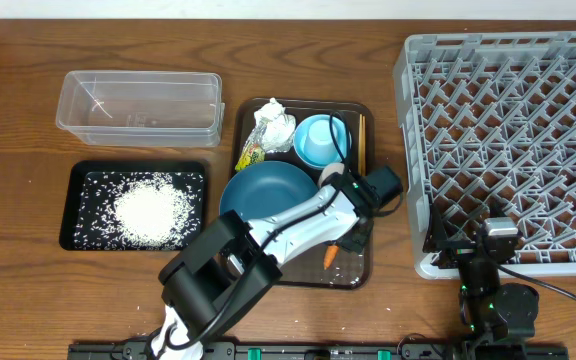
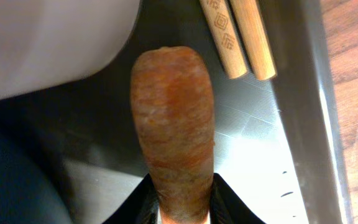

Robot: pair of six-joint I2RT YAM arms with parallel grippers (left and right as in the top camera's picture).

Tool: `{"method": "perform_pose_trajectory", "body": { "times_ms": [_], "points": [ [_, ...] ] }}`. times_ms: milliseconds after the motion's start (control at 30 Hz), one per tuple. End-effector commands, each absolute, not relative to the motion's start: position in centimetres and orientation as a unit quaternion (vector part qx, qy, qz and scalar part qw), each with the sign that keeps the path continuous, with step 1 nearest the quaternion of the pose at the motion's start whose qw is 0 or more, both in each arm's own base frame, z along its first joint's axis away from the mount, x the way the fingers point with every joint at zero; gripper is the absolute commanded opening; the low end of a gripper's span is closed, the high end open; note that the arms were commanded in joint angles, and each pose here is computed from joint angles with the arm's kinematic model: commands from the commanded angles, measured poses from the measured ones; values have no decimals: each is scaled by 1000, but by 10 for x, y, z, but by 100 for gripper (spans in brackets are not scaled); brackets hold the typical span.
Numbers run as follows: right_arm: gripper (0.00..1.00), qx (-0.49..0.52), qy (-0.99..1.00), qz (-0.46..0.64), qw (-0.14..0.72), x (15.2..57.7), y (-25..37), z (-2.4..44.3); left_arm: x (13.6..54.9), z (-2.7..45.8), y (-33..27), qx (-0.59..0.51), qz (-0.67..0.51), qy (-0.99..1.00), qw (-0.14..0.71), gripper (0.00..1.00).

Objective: Sort waste into correct bins and load items into the dishwasher rack
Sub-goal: 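Lower the left gripper onto the carrot and grasp it, then carry the carrot with the left gripper and drop it on the black tray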

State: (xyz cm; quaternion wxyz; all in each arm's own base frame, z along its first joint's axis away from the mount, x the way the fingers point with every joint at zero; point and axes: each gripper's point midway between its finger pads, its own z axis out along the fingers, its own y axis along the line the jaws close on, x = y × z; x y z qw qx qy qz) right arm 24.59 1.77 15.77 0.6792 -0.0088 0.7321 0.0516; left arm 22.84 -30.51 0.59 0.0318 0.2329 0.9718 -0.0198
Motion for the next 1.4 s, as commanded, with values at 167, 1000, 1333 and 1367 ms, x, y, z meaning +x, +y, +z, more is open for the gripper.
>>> {"method": "perform_pose_trajectory", "body": {
  "times_ms": [167, 1000, 1333, 1367],
  "points": [
    [99, -6, 733, 56, 678, 246, 18, 157, 228, 21, -315, 235, -35, 970, 40, 13],
    [99, -6, 733, 56, 678, 246, 18, 157, 326, 189, -57, -190, -35, 961, 197, 14],
    [99, -6, 733, 56, 678, 246, 18, 157, 314, 107, 73, -434, 2, 897, 79, 15],
    [99, -6, 733, 56, 678, 246, 18, 157, 314, 101, 77, -443, -2, 894, 70, 14]
  ]
}}
